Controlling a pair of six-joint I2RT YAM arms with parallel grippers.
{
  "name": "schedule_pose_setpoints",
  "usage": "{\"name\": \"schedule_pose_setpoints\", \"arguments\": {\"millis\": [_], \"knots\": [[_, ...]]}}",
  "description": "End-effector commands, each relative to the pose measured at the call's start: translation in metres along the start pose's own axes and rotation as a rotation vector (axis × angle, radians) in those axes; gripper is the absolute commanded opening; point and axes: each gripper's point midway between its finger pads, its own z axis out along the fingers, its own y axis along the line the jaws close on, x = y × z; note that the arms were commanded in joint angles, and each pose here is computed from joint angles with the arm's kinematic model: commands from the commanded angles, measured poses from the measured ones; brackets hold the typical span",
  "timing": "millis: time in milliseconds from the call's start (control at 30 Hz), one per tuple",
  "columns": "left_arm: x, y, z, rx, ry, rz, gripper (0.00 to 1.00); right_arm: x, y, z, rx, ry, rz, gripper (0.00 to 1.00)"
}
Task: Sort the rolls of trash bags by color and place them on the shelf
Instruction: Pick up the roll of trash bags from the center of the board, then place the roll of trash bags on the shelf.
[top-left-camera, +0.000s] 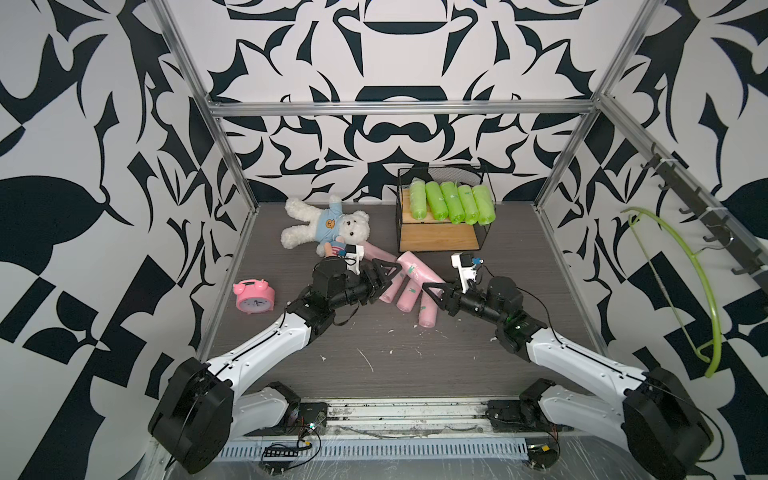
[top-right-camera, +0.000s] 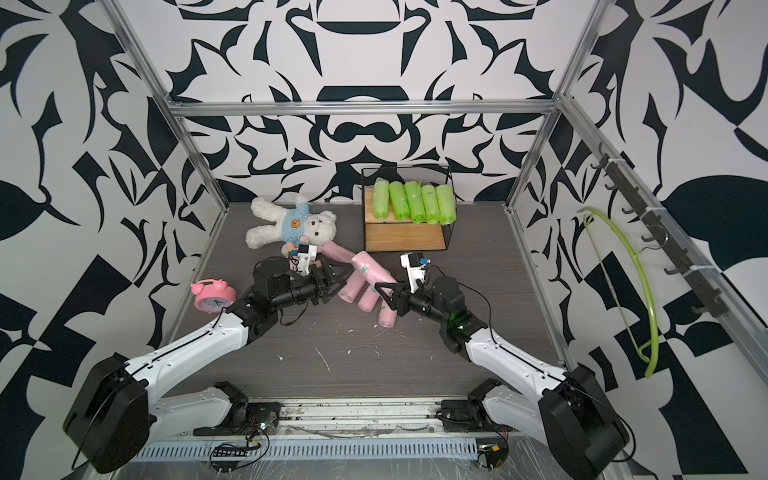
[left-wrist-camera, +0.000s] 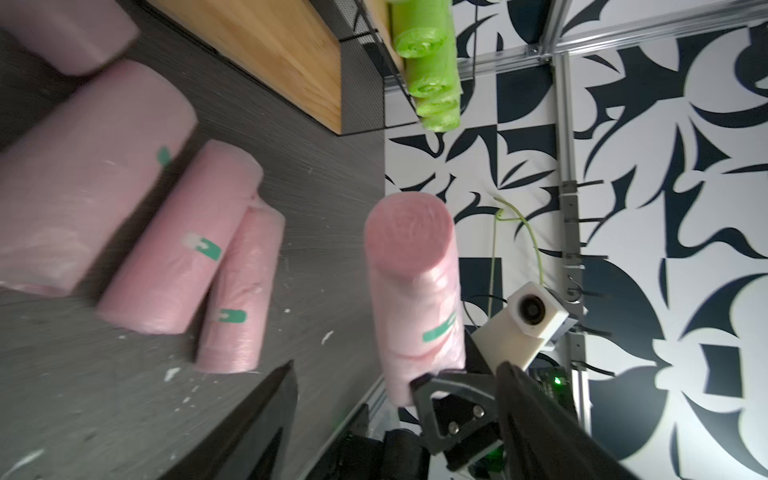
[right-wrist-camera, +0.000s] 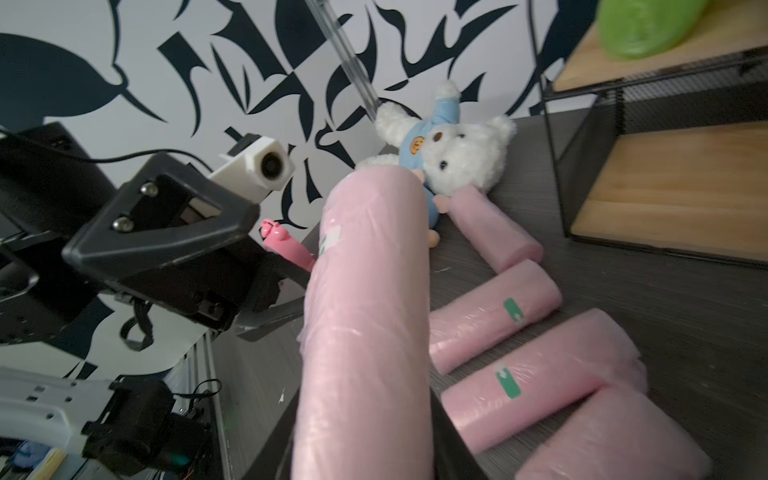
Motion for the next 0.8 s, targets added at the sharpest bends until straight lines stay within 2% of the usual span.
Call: {"name": "schedule_pose_setpoints", "arguments": {"millis": [0,167,367,767], "knots": [[-0.017,0.016,-0.011,-0.11,-0.041,0.112,0.84,-0.031,-0.019,-0.012,0.086,-0.082,0.016,0.37],[-0.021,0.026,-0.016,-0.164,-0.024,0.201,0.84,-0.044,-0.093,-0.023,0.276,-0.108,0.135,0.37],[-0.017,0.021,-0.016,-0.159,0.014,0.249,0.84,-0.061,-0.152,-0.011,0.469,-0.198,0.172,0.37],[-0.016,0.016,-0.019,-0.153,0.025,0.272,0.84,-0.085,-0.241,0.036,0.501,-0.378,0.288,0.37]]}}
